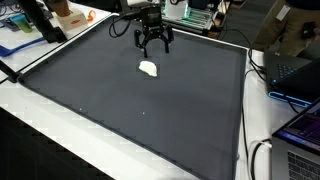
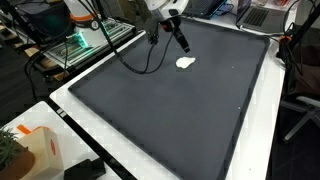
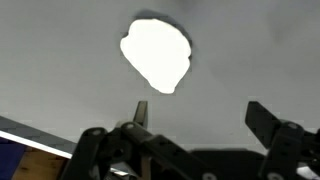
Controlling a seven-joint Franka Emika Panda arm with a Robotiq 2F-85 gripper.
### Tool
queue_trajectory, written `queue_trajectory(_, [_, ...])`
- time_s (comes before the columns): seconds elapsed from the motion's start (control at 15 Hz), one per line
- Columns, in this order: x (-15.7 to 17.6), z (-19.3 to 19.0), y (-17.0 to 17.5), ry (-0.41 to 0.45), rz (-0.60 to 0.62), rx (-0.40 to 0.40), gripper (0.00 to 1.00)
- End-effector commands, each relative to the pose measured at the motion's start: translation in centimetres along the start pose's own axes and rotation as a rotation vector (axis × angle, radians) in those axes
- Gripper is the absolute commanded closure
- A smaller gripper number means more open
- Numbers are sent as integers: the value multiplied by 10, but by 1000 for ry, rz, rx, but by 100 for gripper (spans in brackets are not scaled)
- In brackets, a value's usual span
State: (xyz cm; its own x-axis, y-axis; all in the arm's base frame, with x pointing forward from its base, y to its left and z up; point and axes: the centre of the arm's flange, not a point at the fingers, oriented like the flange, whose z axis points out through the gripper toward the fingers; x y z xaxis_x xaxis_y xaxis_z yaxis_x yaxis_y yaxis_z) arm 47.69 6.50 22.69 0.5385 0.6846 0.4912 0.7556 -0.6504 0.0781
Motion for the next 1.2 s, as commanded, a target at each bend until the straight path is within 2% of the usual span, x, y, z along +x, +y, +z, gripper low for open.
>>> queue_trajectory(0.0, [12, -9, 14, -1, 13, -101, 0])
queue_trajectory(0.2, [21, -17, 16, 15, 15, -140, 0])
queue_trajectory(0.33, [28, -21, 13, 2, 20, -183, 0])
queue_trajectory(0.53, [35, -21, 4, -17, 69, -205, 0])
queue_trajectory(0.67, [40, -14, -5, 3, 105, -192, 0])
queue_trajectory(1.0, [46, -7, -27, -9, 204, -228, 0])
queue_trajectory(1.07, [54, -11, -11, 12, 182, -183, 0])
queue_trajectory(1.13, [53, -9, -12, 12, 197, -187, 0])
